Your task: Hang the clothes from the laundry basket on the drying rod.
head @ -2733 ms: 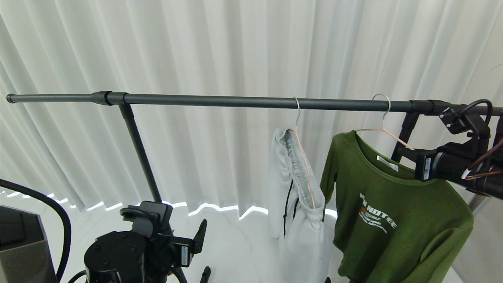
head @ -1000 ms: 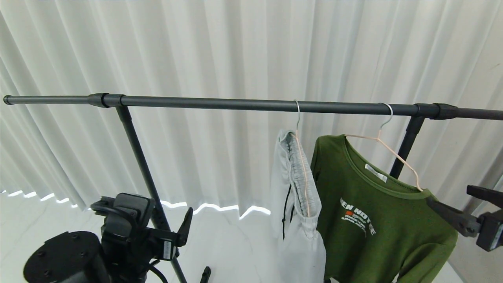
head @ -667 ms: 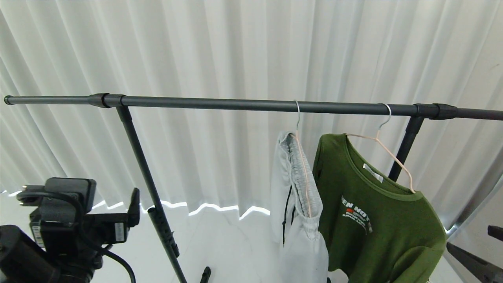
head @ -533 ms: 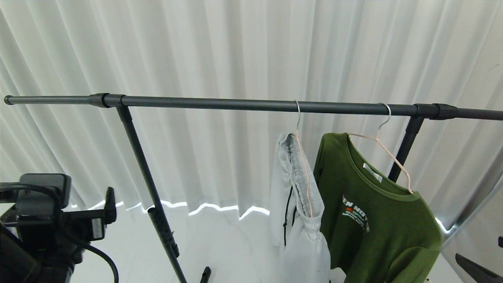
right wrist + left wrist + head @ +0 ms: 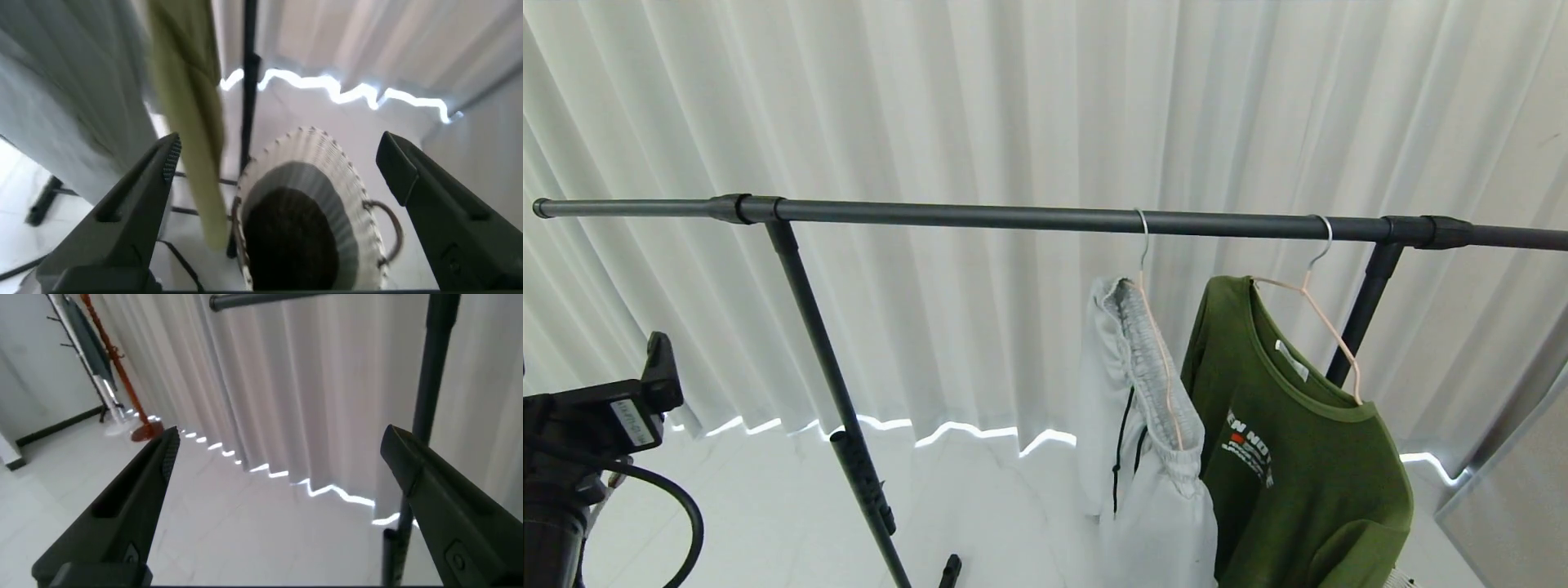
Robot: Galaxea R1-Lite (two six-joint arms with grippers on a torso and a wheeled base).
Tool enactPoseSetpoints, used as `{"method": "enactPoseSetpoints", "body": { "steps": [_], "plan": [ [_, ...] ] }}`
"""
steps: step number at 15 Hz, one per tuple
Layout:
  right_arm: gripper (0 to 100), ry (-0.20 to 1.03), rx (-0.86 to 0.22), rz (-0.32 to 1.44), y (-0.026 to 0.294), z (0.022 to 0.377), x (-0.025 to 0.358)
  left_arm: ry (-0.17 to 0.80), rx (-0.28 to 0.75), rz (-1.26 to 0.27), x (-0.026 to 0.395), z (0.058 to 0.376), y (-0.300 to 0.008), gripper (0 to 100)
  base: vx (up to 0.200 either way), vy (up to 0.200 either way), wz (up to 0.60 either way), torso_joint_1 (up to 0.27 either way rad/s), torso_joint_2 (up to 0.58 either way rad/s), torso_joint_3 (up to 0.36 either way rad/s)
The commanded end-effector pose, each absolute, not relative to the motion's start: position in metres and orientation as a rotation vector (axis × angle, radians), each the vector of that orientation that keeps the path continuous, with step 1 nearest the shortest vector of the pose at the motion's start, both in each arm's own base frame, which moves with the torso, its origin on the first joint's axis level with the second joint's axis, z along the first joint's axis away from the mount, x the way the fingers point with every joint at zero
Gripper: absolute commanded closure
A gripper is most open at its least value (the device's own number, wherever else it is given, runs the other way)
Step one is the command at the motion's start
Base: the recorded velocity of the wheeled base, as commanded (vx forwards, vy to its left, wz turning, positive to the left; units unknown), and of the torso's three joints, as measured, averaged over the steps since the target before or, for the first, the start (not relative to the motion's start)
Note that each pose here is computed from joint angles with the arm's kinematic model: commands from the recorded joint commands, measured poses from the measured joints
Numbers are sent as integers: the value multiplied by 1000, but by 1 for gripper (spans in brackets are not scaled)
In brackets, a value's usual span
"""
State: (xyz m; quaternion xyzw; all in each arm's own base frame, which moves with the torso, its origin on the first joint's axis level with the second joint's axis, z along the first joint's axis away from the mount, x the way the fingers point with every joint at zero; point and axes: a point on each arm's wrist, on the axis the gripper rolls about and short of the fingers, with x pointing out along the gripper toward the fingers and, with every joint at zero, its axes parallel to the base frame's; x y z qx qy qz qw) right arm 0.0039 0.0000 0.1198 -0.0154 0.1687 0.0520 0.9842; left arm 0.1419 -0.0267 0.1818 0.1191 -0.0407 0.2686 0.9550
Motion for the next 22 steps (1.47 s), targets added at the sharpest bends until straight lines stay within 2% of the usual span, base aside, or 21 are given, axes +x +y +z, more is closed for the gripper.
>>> {"method": "enactPoseSetpoints", "body": {
  "steps": [1,4,10,12,13,16,18,22],
  "plan": [
    [0,249,-23,144,-2,106,-15,-137,175,397,137,191,-48,0,0,0,0,0,0,0],
    [0,247,-14,145,-2,89,-19,-142,170,321,136,193,-60,0,0,0,0,0,0,0],
    [0,179,12,-210,-1,88,-25,-90,210,322,129,177,-54,0,0,0,0,0,0,0],
    [0,179,25,-273,0,88,-24,-71,209,321,127,171,-53,0,0,0,0,0,0,0],
    [0,182,21,-265,0,87,-24,-66,200,318,125,168,-52,0,0,0,0,0,0,0],
    [0,169,47,-56,4,86,-22,-60,181,317,120,163,-49,0,0,0,0,0,0,0],
    [0,81,27,75,6,84,-17,-57,184,317,113,160,-45,0,0,0,0,0,0,0],
    [0,42,-57,29,5,83,-15,-52,183,315,108,156,-42,0,0,0,0,0,0,0]
  ]
}}
